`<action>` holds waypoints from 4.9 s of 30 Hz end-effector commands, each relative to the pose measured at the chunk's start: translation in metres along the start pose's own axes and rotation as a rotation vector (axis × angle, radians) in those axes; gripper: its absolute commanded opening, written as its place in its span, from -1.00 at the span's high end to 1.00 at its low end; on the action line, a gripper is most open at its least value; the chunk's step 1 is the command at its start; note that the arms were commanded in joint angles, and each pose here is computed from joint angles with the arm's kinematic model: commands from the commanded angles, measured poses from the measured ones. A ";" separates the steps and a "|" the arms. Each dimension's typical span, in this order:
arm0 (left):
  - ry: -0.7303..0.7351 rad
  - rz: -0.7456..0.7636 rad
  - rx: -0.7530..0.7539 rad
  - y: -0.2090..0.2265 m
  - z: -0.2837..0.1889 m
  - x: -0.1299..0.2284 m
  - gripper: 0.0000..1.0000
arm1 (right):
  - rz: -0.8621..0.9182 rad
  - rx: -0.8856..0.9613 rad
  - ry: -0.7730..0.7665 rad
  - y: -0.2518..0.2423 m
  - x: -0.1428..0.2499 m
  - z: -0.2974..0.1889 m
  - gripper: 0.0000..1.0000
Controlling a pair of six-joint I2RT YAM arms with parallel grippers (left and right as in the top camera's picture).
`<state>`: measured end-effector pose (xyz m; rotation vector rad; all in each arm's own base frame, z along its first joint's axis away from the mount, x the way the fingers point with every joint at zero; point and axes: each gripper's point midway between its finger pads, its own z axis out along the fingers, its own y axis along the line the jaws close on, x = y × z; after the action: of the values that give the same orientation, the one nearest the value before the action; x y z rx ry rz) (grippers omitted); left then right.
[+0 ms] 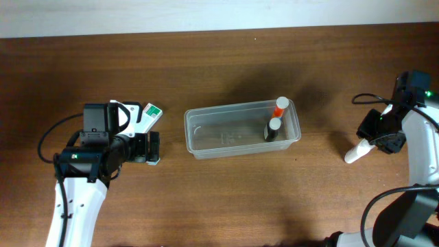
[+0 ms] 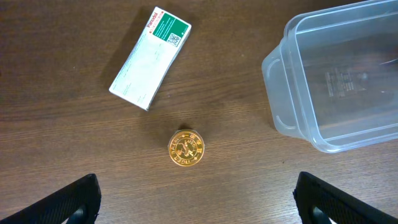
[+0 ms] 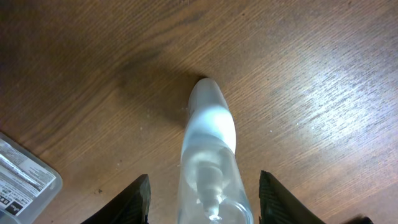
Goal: Pack container
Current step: 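Grasp the clear spray bottle with the right gripper, then place the spray bottle into the container's right end and release, then grasp the gold-lidded jar with the left gripper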
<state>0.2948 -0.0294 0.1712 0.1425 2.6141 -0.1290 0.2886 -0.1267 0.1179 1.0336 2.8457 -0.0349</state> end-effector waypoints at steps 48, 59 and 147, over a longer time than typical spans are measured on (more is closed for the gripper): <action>-0.018 -0.012 0.004 0.000 -0.004 -0.007 -0.99 | -0.608 -0.235 -0.208 0.138 0.069 -0.148 0.68; -0.018 -0.012 0.005 0.000 -0.004 -0.007 -0.99 | -0.694 -0.213 -0.127 0.174 0.080 -0.114 0.68; 0.130 -0.271 0.009 -0.045 0.046 -0.055 0.50 | -0.264 -0.156 -0.015 0.051 0.056 -0.014 -0.80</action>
<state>0.3386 -0.0481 0.0889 -0.3742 2.9579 -0.1397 0.2773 -0.0516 0.1271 0.6156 2.8960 0.1397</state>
